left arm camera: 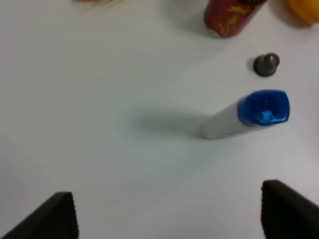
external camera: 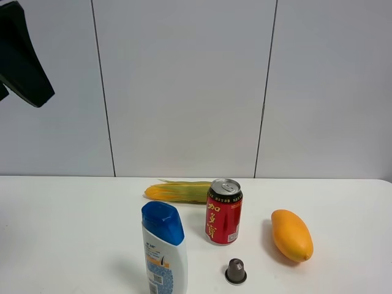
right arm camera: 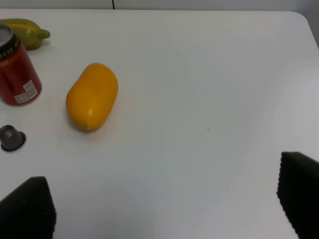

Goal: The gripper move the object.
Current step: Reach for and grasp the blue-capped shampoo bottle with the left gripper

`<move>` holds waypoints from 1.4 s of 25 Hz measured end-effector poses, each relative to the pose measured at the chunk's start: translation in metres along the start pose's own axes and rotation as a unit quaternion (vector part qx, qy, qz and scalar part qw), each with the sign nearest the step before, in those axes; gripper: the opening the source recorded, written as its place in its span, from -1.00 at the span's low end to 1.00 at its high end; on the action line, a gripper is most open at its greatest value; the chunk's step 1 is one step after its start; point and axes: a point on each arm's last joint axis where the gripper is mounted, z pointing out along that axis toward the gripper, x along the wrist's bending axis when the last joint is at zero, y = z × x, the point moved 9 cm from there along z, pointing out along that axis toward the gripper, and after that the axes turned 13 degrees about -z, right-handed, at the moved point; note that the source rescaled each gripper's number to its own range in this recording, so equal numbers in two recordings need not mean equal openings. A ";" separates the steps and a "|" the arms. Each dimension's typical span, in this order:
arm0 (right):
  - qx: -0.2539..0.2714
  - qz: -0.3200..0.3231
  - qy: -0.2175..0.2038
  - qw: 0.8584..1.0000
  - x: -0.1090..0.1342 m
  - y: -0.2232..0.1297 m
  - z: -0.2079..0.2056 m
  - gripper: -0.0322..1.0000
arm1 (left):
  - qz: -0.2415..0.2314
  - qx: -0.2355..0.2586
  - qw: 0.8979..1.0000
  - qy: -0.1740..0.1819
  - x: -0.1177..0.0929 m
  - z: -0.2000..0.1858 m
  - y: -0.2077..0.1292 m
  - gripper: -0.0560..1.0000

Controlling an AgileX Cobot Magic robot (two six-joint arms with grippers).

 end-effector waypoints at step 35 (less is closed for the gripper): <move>0.000 0.000 0.000 1.000 0.000 0.000 0.000 1.00 | -0.056 0.093 0.994 -0.020 -0.069 0.118 -0.020 0.03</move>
